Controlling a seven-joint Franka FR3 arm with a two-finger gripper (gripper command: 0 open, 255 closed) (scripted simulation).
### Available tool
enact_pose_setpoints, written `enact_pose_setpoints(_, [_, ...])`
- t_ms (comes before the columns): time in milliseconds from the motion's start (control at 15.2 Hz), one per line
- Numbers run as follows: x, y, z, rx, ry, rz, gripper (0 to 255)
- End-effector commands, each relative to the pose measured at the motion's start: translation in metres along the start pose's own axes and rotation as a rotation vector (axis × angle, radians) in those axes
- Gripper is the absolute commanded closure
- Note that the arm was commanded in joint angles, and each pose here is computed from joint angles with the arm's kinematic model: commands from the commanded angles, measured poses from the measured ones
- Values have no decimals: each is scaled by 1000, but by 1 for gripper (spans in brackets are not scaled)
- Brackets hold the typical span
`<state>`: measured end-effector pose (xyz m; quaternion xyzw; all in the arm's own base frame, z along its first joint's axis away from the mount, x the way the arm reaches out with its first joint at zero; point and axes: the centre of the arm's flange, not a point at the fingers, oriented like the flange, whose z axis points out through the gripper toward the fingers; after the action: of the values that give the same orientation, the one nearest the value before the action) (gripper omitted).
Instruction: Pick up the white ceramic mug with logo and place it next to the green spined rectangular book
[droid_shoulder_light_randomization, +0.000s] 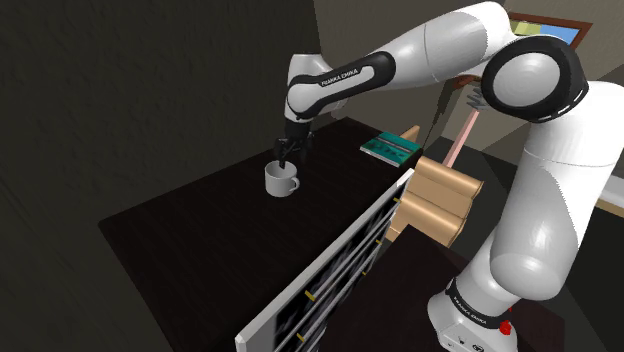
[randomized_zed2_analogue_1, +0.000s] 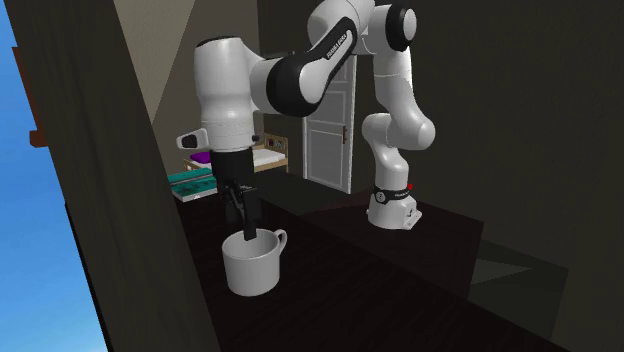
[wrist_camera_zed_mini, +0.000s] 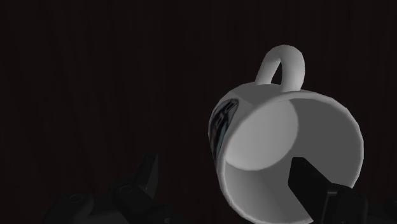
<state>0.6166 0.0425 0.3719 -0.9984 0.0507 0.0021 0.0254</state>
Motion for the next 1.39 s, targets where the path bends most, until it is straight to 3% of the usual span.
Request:
enact_pose_setpoints(0, [2,0,12,0,0,0,0])
enact_pose_setpoints(264, [2,0,36,0,0,0,0])
enact_pose_setpoints(792, [2,0,36,0,0,0,0])
enact_pose_setpoints(858, [2,0,36,0,0,0,255])
enact_pose_setpoints(1320, [2,0,36,0,0,0,255])
